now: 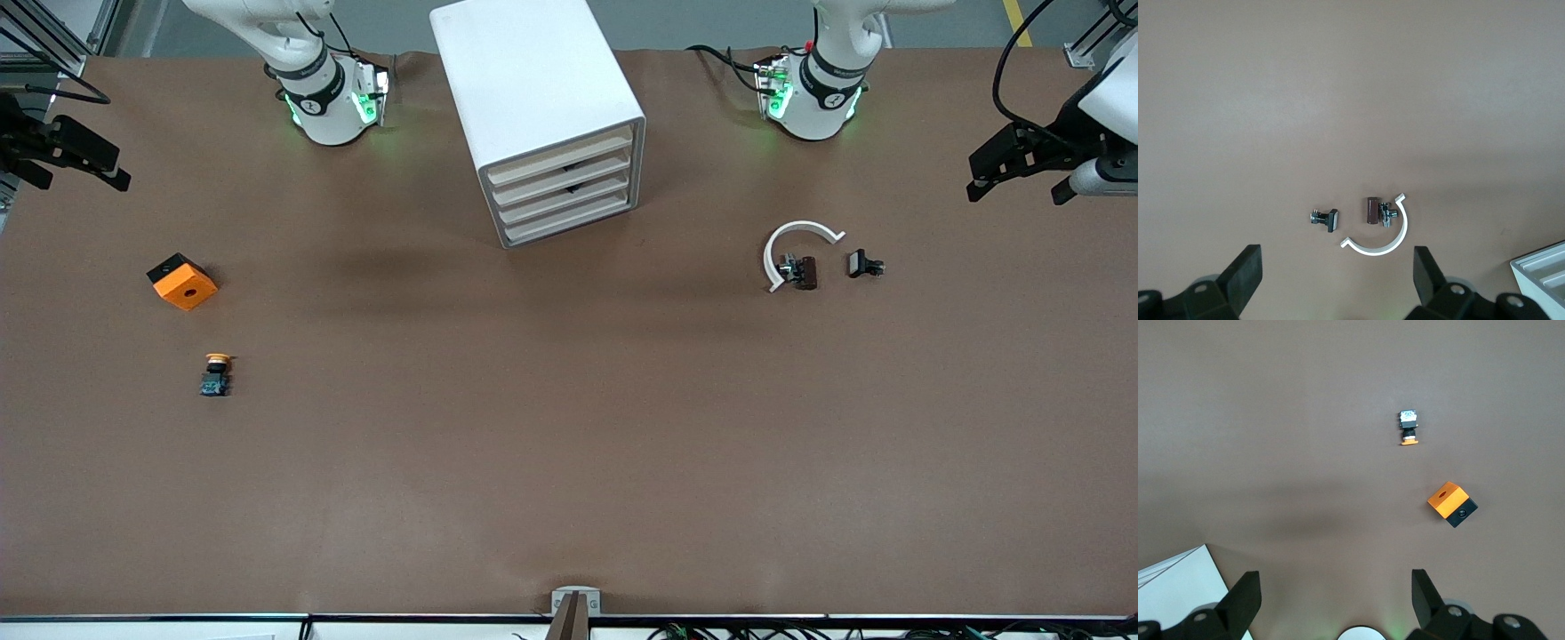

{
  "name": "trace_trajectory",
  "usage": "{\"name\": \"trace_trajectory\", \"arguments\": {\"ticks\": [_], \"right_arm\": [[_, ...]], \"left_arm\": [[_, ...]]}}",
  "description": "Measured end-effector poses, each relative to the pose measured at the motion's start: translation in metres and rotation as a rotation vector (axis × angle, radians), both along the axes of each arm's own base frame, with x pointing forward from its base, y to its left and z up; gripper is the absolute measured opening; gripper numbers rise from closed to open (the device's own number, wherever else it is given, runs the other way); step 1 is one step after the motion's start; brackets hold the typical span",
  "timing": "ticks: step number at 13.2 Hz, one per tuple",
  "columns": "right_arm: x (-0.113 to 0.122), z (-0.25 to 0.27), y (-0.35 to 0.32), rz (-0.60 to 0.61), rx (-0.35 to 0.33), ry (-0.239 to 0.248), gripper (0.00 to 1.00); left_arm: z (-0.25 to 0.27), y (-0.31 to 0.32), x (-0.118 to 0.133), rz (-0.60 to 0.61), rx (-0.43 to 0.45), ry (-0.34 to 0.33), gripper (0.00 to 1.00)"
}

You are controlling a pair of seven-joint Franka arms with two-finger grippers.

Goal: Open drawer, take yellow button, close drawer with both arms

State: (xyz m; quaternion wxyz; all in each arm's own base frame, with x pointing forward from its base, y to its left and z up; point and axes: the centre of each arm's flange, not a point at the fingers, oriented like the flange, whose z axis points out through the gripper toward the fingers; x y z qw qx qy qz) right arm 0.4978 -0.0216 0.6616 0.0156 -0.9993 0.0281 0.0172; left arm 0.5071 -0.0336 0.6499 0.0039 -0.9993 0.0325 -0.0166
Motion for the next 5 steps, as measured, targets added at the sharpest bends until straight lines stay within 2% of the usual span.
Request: {"name": "trace_trajectory", "arguments": {"ticks": [5], "right_arm": [[0.0017, -0.0020, 0.0000, 0.000, 0.000, -0.008, 1.00]], "left_arm": [[0.0000, 0.0001, 0.0000, 0.003, 0.000, 0.000, 1.00]]}}
